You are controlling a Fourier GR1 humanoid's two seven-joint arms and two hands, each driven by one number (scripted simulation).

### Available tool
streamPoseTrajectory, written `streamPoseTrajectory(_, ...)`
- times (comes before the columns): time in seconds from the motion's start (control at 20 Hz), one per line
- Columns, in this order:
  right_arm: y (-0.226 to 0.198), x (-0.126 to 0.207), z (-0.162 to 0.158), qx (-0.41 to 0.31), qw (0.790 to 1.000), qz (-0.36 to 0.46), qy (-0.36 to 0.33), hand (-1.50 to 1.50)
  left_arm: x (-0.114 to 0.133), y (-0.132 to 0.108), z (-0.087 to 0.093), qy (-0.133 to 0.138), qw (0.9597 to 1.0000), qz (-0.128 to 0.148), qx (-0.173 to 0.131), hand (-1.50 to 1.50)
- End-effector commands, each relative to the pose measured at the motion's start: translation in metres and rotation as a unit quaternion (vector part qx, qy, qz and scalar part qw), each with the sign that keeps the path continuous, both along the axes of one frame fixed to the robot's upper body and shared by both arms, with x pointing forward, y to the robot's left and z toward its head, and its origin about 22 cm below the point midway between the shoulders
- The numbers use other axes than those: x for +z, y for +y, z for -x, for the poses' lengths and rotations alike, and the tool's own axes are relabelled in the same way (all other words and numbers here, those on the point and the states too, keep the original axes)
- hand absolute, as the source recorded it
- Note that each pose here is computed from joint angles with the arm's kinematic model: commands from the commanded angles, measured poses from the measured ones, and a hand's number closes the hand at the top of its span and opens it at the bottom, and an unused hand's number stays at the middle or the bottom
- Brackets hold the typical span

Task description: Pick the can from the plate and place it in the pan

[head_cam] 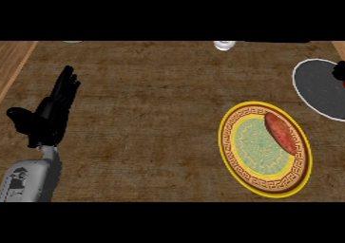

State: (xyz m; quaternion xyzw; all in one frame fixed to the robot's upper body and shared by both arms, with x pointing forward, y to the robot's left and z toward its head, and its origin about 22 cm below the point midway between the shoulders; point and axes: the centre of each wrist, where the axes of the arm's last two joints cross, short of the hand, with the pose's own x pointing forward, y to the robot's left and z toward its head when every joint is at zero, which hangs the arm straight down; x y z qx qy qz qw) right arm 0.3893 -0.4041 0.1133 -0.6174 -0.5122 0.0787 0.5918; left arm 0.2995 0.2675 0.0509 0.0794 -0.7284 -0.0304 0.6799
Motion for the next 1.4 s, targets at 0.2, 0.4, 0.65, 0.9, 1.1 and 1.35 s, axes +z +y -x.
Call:
streamPoseTrajectory(0.2,-0.067,-0.02,0.028,-0.051,0.999,0.018,0.008,1.5,0.012,-0.014,-0.012,-0.01,0.9999,0.002,-0.013,0.0)
streamPoseTrajectory(0.4,-0.077,-0.029,0.037,-0.059,0.998,0.019,0.002,1.5,0.001,-0.019,-0.011,-0.012,0.9997,0.004,-0.02,0.0)
streamPoseTrajectory(0.65,-0.082,-0.047,0.047,-0.053,0.995,-0.079,0.018,-1.5,0.013,-0.026,-0.009,-0.015,0.9994,0.01,-0.031,0.0)
streamPoseTrajectory(0.9,-0.073,-0.065,0.048,0.021,0.978,-0.206,0.034,-1.5,0.0,-0.023,-0.005,-0.009,0.9996,0.001,-0.025,0.0)
streamPoseTrajectory(1.1,-0.087,-0.06,0.057,0.033,0.981,-0.187,0.022,-1.5,0.015,-0.008,-0.01,-0.012,0.9997,-0.001,-0.021,0.0)
streamPoseTrajectory(1.35,-0.08,-0.071,0.058,0.042,0.976,-0.19,-0.101,-1.5,0.001,-0.014,-0.011,-0.008,0.9999,0.002,-0.007,0.0)
